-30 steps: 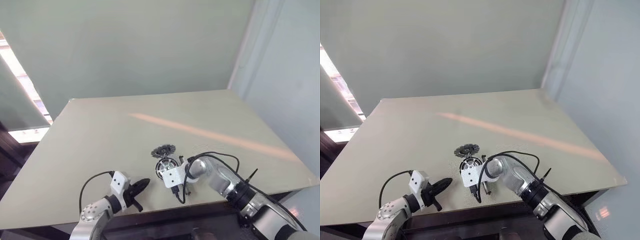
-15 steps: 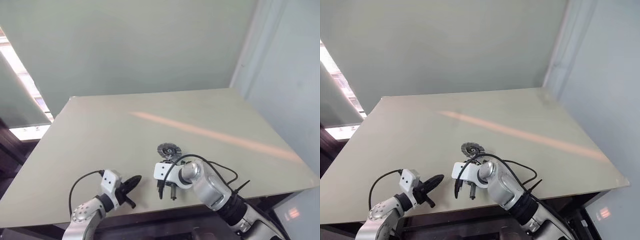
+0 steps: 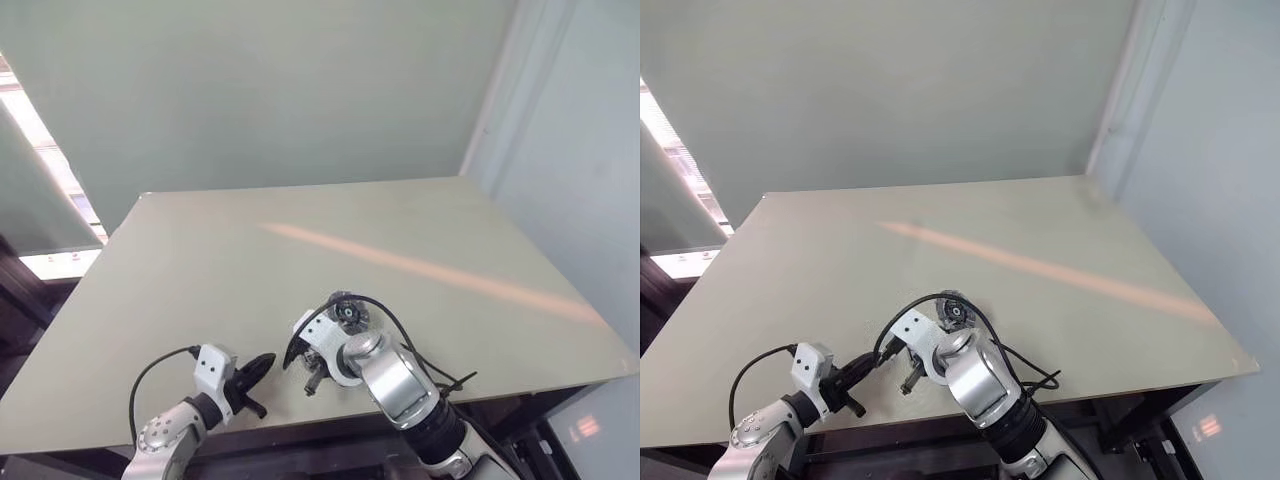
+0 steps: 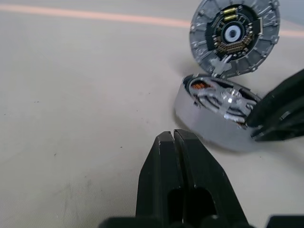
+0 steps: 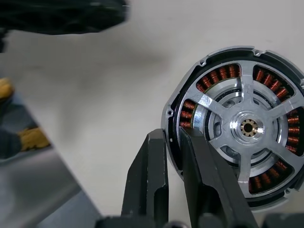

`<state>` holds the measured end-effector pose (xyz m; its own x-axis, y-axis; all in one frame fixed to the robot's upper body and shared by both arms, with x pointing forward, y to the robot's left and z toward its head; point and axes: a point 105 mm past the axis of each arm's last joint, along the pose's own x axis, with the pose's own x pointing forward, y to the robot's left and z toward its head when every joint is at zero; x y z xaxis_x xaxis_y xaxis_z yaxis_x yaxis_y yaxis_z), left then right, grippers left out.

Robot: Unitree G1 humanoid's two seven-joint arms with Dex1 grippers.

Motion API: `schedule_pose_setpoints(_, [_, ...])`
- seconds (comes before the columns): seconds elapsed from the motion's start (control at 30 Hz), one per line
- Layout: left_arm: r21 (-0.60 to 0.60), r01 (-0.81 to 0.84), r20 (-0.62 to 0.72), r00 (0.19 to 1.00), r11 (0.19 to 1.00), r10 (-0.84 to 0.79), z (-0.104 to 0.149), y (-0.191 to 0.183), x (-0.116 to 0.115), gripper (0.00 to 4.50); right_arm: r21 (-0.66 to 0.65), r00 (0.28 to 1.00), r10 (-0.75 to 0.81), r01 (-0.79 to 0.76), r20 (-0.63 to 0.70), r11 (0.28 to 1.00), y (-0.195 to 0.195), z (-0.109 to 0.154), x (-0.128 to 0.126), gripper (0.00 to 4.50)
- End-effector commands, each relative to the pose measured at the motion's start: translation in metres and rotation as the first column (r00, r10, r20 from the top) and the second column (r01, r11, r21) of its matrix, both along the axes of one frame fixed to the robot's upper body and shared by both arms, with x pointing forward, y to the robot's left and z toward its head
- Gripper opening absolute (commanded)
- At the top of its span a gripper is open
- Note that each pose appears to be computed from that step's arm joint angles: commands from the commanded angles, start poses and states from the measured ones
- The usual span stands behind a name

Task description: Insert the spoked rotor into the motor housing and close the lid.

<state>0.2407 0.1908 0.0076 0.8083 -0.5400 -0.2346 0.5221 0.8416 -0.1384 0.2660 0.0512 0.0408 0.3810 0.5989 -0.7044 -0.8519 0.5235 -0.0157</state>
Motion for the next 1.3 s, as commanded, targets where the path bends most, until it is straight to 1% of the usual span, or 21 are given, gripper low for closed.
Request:
schedule_pose_setpoints(0.03, [0.001, 0.005, 0.060, 0.998, 1.000, -0.005, 0.013, -0.003, 0.005, 0.00, 0.082, 0.997, -0.076, 0.073, 0.033, 0.994, 0.016, 0.017, 0.001, 0.09])
schedule_pose_setpoints(0.23, [-0.009, 0.009, 0.059, 0.998, 1.000, -0.008, 0.012, -0.008, 0.005, 0.00, 0.075, 0.991, -0.134, 0.134, 0.002, 0.988, 0.018, 0.012, 0.003, 0.09])
schedule_pose_setpoints(0.4, [-0.012, 0.018, 0.057, 0.998, 1.000, -0.018, 0.010, -0.011, 0.007, 0.00, 0.094, 0.996, -0.082, 0.084, -0.028, 0.992, 0.027, 0.013, -0.005, 0.09])
schedule_pose_setpoints(0.67, [-0.012, 0.020, 0.058, 0.998, 1.000, -0.019, 0.010, -0.013, 0.007, 0.00, 0.121, 0.995, -0.063, 0.072, -0.071, 0.990, 0.032, 0.017, -0.010, 0.09])
schedule_pose_setpoints(0.97, [-0.012, 0.027, 0.054, 0.998, 1.000, -0.026, 0.009, -0.015, 0.006, 0.00, 0.217, 0.994, -0.019, 0.042, -0.108, 0.975, 0.042, 0.024, -0.016, 0.09])
schedule_pose_setpoints(1.1, [-0.011, 0.032, 0.053, 0.998, 0.999, -0.031, 0.009, -0.015, 0.007, 0.00, 0.269, 0.990, -0.023, 0.061, -0.141, 0.961, 0.045, 0.028, -0.016, 0.09])
schedule_pose_setpoints(1.3, [-0.008, 0.037, 0.053, 0.998, 0.999, -0.036, 0.009, -0.016, 0.008, 0.00, 0.271, 0.983, -0.075, 0.119, -0.166, 0.955, 0.045, 0.023, -0.009, 0.09])
